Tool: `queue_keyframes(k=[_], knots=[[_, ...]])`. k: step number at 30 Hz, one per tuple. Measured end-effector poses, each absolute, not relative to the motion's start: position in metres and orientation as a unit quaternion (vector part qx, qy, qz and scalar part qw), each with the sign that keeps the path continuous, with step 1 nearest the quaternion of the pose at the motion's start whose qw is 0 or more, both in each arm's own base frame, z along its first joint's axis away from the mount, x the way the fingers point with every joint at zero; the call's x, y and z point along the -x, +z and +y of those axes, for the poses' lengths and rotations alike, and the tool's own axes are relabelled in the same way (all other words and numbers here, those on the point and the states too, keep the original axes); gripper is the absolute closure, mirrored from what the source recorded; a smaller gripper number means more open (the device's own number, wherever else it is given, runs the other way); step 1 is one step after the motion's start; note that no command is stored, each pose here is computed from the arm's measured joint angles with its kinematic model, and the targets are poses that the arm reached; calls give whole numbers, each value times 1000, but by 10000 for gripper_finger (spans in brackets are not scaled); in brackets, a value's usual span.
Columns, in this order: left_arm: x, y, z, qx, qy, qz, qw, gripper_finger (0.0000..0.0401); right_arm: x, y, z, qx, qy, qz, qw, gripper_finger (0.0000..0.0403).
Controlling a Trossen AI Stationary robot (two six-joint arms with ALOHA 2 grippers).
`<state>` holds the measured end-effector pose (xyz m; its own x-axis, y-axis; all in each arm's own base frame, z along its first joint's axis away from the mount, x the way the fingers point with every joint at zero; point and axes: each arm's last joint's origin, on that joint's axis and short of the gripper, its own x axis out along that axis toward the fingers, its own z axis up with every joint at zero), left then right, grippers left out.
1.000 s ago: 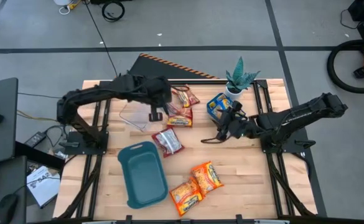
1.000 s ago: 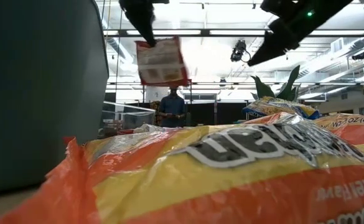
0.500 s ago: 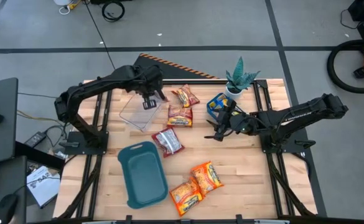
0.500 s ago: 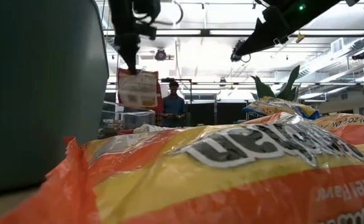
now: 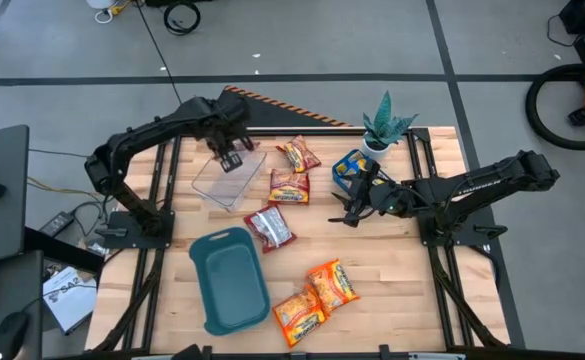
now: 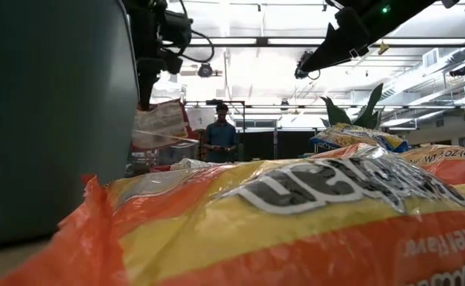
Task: Sort Maruchan noodles
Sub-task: Put the red noodle pack into the transparent bin
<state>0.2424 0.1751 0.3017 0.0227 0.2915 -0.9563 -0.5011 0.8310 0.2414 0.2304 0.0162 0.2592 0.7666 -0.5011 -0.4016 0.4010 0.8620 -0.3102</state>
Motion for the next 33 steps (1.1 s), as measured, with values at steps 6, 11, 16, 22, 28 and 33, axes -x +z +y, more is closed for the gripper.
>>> queue_keyframes(k=[6,11,16,22,28,33], knots=[[-235,283,171,115,279,671,677,399,-231,259,17,88,-232,240,939,166],[-232,283,165,144,275,682,663,396,-231,258,18,79,-212,243,943,166],[-233,284,162,168,252,675,673,392,-231,258,18,83,-208,245,943,166],[-232,284,164,168,252,675,672,390,-232,259,15,102,-208,245,941,166],[-239,284,157,165,247,668,682,374,-232,259,11,109,-214,248,939,166],[-247,284,147,153,239,663,693,320,-232,259,9,118,-203,254,938,166]])
